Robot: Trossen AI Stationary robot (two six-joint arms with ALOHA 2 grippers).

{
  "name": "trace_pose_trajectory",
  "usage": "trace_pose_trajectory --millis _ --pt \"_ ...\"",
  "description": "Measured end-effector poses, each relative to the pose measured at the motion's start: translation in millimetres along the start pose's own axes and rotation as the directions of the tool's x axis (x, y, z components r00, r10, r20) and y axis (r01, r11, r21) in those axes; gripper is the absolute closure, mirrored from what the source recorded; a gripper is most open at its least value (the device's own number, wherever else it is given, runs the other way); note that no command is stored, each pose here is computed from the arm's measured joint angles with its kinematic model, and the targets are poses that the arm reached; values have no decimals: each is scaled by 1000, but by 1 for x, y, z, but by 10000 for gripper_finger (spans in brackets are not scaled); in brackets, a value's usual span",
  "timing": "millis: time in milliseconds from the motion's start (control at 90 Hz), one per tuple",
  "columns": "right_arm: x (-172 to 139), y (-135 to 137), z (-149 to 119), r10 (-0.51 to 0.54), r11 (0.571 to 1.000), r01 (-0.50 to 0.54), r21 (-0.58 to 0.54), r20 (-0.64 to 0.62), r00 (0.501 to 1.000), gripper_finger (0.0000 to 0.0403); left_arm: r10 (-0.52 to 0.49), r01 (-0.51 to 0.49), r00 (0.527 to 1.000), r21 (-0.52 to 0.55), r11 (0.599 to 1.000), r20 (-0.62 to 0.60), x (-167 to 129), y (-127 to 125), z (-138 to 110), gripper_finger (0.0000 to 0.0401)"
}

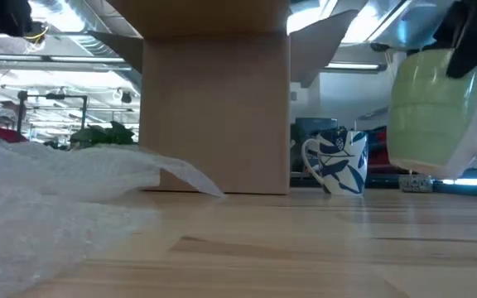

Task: Wrap mug
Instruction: Wrap the green mug with the bubble wrap

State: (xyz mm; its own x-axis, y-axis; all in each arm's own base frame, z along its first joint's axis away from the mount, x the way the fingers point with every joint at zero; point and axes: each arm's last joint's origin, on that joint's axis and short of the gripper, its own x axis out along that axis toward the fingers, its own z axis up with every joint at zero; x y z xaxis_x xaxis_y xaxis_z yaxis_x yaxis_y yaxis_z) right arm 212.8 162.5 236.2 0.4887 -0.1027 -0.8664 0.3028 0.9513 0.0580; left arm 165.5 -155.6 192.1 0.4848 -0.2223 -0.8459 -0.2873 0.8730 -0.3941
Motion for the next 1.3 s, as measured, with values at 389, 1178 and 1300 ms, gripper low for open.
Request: trace_pose_trajectory --millis 389,1178,1300 --pt "0 5 4 48 999 -49 11 47 998 403 -56 62 994 -63 996 97 3 2 25 298" --pt "-1 11 9 103 995 -104 8 90 991 403 102 -96 995 -410 907 -7 68 8 18 286" --pt "-1 11 9 103 995 -103 -5 90 991 403 -55 86 991 -268 960 123 85 -9 28 366"
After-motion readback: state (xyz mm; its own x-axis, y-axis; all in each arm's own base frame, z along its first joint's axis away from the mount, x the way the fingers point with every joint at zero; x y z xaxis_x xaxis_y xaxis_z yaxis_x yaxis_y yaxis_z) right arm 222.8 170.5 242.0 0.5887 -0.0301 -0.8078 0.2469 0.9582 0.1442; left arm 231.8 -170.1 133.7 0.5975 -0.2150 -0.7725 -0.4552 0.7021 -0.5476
